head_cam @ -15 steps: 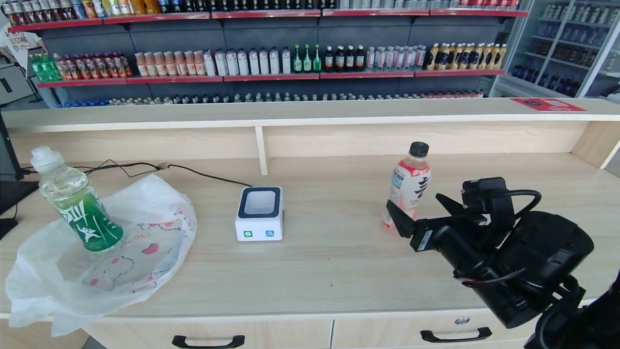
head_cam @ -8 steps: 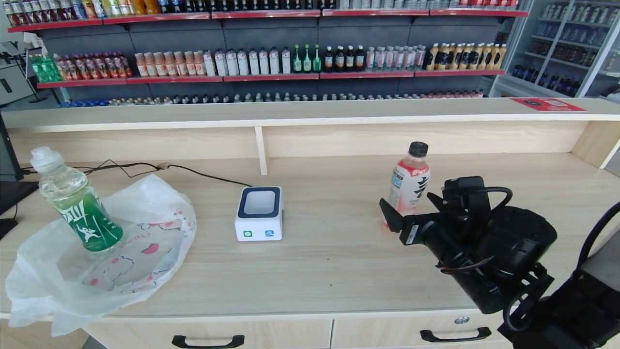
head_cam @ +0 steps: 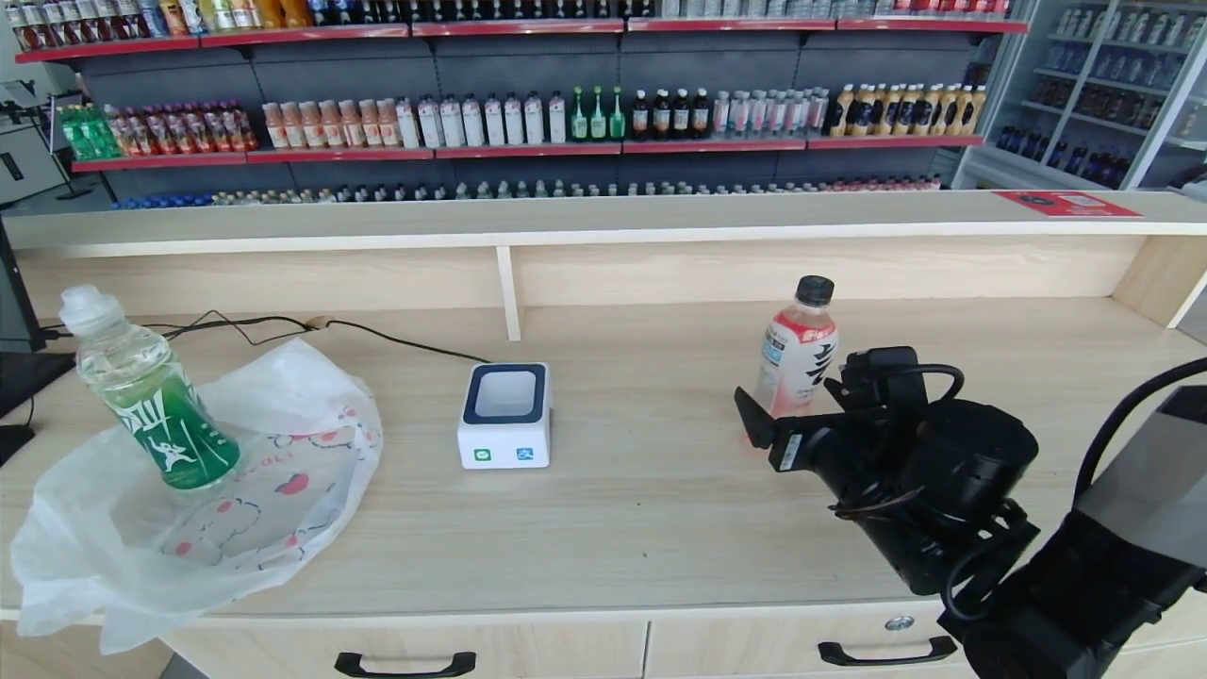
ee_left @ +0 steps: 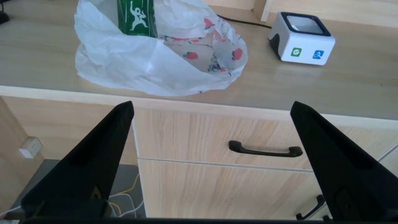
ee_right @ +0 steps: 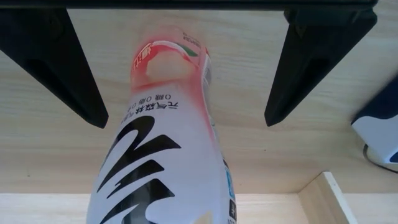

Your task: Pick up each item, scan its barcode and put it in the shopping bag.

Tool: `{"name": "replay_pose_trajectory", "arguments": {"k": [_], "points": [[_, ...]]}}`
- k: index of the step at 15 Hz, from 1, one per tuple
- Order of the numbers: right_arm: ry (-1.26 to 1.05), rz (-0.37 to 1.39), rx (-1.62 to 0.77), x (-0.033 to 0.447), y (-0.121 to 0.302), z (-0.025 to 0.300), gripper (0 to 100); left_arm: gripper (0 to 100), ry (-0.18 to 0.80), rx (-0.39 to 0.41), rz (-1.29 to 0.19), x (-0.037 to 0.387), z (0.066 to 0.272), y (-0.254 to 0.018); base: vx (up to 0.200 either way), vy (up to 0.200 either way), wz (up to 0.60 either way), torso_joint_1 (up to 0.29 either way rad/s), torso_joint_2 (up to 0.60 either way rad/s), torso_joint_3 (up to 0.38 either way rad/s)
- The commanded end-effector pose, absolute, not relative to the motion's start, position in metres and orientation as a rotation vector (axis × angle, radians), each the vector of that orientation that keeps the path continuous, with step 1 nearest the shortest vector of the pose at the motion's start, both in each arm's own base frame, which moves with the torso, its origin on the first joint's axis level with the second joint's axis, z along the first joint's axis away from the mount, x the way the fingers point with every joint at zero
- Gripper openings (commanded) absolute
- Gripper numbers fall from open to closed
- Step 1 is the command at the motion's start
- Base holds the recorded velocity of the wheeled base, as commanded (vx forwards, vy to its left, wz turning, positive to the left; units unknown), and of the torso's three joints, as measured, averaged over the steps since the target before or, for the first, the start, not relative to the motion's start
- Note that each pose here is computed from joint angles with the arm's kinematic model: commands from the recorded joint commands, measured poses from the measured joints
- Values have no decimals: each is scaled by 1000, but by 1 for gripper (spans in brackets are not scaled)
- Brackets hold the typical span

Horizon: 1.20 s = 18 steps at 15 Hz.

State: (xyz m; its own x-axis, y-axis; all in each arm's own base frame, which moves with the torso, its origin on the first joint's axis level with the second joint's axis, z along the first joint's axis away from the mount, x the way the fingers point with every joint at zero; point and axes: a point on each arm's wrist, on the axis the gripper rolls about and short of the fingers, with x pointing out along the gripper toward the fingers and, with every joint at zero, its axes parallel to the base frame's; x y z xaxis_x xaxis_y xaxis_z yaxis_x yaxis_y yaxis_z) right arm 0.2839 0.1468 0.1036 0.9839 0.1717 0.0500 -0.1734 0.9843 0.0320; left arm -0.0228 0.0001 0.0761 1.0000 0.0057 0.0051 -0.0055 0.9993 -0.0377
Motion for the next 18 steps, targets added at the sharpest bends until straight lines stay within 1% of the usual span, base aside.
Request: {"name": "replay_pose_trajectory", "arguments": {"k": [1, 8, 18], "points": [[-33, 154, 30, 294, 145, 95, 100, 100, -5, -38, 6, -23, 76, 0, 0, 0, 0, 0, 0, 0], [-70, 145, 45, 318, 154, 91, 100, 100, -6, -37, 6, -23, 76, 0, 0, 0, 0, 0, 0, 0], [-96, 112, 45, 337, 150, 88, 100, 100, -6, -37, 6, -23, 76, 0, 0, 0, 0, 0, 0, 0]]}}
